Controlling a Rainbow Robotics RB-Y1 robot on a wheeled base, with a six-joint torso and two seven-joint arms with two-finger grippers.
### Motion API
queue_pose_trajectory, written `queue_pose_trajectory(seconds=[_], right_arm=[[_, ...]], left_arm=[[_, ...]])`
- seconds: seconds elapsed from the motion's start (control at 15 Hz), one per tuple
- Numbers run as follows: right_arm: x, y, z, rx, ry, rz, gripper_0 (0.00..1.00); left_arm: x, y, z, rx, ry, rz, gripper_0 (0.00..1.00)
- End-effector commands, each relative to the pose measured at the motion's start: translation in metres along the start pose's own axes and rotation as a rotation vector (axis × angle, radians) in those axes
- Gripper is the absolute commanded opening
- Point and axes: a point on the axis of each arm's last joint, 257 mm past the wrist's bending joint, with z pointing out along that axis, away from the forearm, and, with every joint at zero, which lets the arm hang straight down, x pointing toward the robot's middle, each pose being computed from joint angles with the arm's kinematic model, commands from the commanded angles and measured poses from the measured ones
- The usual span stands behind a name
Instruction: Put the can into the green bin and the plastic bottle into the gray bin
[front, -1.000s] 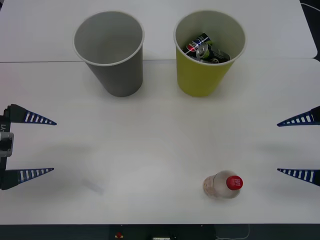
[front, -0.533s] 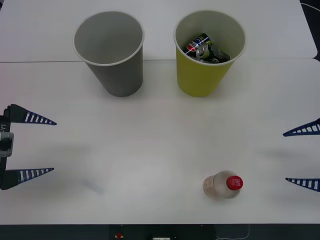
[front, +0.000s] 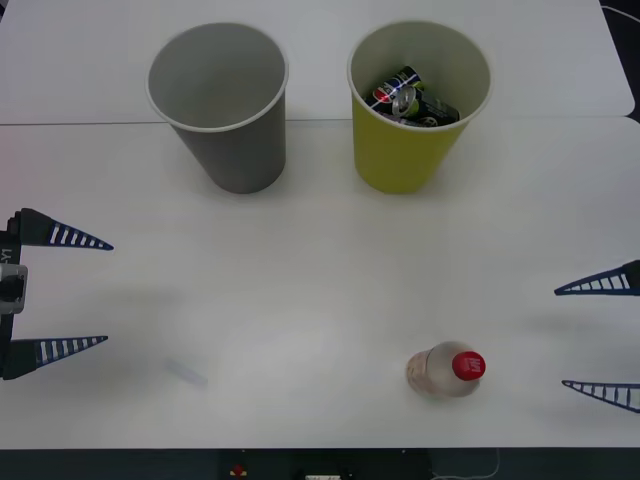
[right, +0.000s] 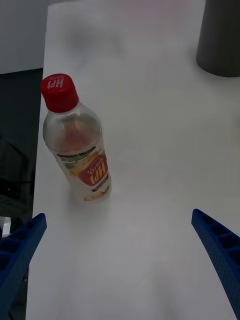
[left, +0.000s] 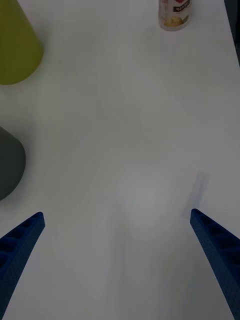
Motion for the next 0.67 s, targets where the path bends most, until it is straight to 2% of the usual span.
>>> queue_pose_trajectory(seconds=[0.07,0.33,0.67], right_arm=[[0.007,0.008,0.005,0.0,-0.039,-0.009,1.0],[0.017,0.018,0.017,0.001,-0.118,-0.006,1.0],[0.029,0.028,0.034,-0.015,-0.182,0.044,1.0]], left_arm=[[0.0,0.0,0.0,0.0,0.0,0.0,1.0],[0.0,0.0,0.0,0.0,0.0,0.0,1.0],[0.0,0.0,0.0,0.0,0.0,0.0,1.0]])
